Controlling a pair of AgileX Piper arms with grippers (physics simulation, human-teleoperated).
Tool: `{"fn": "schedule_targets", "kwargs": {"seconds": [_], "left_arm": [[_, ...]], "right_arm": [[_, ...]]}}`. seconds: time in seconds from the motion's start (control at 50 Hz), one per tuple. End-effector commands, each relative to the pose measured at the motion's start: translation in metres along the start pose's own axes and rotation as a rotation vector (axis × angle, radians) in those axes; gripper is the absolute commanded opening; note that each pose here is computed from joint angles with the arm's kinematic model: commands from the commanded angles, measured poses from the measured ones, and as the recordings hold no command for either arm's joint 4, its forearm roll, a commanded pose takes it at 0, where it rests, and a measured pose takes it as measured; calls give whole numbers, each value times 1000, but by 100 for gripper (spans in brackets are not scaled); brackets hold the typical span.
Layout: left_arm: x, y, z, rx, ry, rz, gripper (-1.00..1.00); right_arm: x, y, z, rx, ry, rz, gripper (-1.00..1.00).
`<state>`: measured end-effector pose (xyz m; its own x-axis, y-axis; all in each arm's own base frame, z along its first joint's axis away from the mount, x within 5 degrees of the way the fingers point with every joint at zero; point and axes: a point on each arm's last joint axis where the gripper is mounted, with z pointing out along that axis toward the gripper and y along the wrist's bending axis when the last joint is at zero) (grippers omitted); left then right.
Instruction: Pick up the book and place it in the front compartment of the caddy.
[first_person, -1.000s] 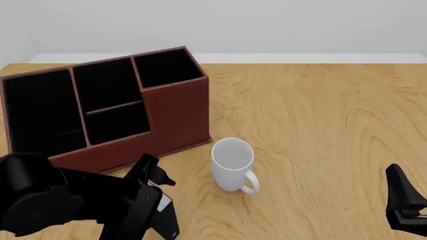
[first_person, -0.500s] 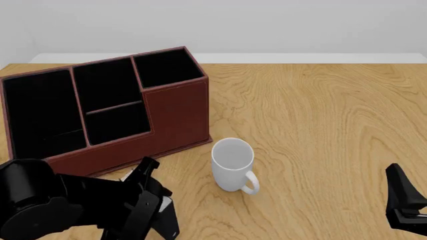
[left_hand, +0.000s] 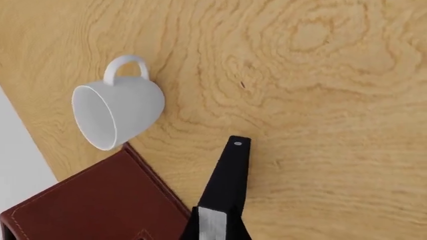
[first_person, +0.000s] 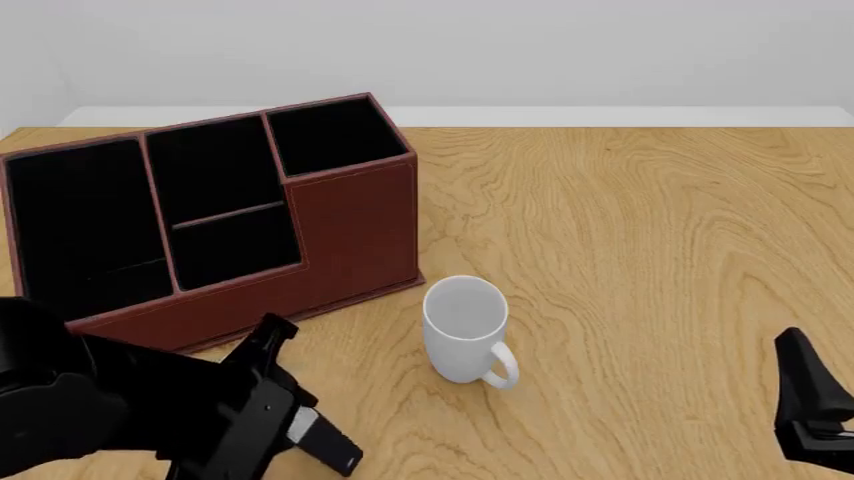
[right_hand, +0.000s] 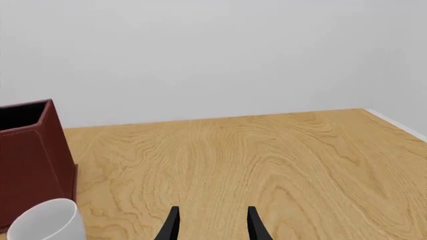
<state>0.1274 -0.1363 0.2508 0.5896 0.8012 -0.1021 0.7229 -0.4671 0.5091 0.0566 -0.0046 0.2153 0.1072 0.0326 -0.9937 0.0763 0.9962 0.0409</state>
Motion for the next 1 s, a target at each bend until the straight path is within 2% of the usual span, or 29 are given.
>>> {"fn": "schedule_targets", "kwargs": {"seconds": [0.02, 0.22, 0.26, 0.3, 0.42, 0.48, 0.5, 0.52, 0.54, 0.56, 0.58, 0.7, 0.82, 0.84, 0.92, 1.0], "left_arm": [[8, 10, -15, -7, 18, -13, -100], [16, 23, -35, -36, 44, -46, -100], [28, 31, -37, -56, 77, -78, -100], [26, 35, -41, -67, 74, -81, -100], [46, 51, -53, -124, 128, -166, -100], [50, 53, -60, -142, 142, -180, -100], [54, 58, -64, -167, 152, -203, -100], [88, 67, -68, -200, 240, -336, -100], [91, 74, -71, -223, 242, -366, -100], [81, 72, -73, -211, 220, -335, -100], [78, 69, -75, -196, 216, -336, -100], [92, 75, -87, -223, 252, -415, -100], [99, 75, -107, -236, 286, -445, -100], [105, 73, -113, -247, 311, -463, -100], [105, 77, -125, -255, 317, -465, -100], [101, 89, -143, -280, 310, -470, -100]], "right_arm": [[-1, 0, -1, 1, -12, 12, 100], [-2, 0, -1, 1, -22, 29, 100], [-2, 0, -1, 2, -22, 33, 100], [-2, 0, -1, 2, -24, 35, 100], [-2, 0, -1, 4, -28, 46, 100], [-2, 0, -1, 3, -30, 51, 100], [-2, 0, -1, 2, -30, 53, 100], [-2, 0, -1, 3, -30, 56, 100], [-2, 0, -1, 3, -30, 58, 100], [-2, 0, -1, 3, -31, 60, 100], [-3, 0, -1, 3, -31, 62, 100], [-3, 0, -1, 1, -32, 71, 100], [-3, 0, -1, 0, -34, 78, 100], [-3, 0, -1, 0, -34, 79, 100], [-3, 0, -1, 1, -35, 83, 100], [-3, 0, -1, 1, -35, 85, 100]]}}
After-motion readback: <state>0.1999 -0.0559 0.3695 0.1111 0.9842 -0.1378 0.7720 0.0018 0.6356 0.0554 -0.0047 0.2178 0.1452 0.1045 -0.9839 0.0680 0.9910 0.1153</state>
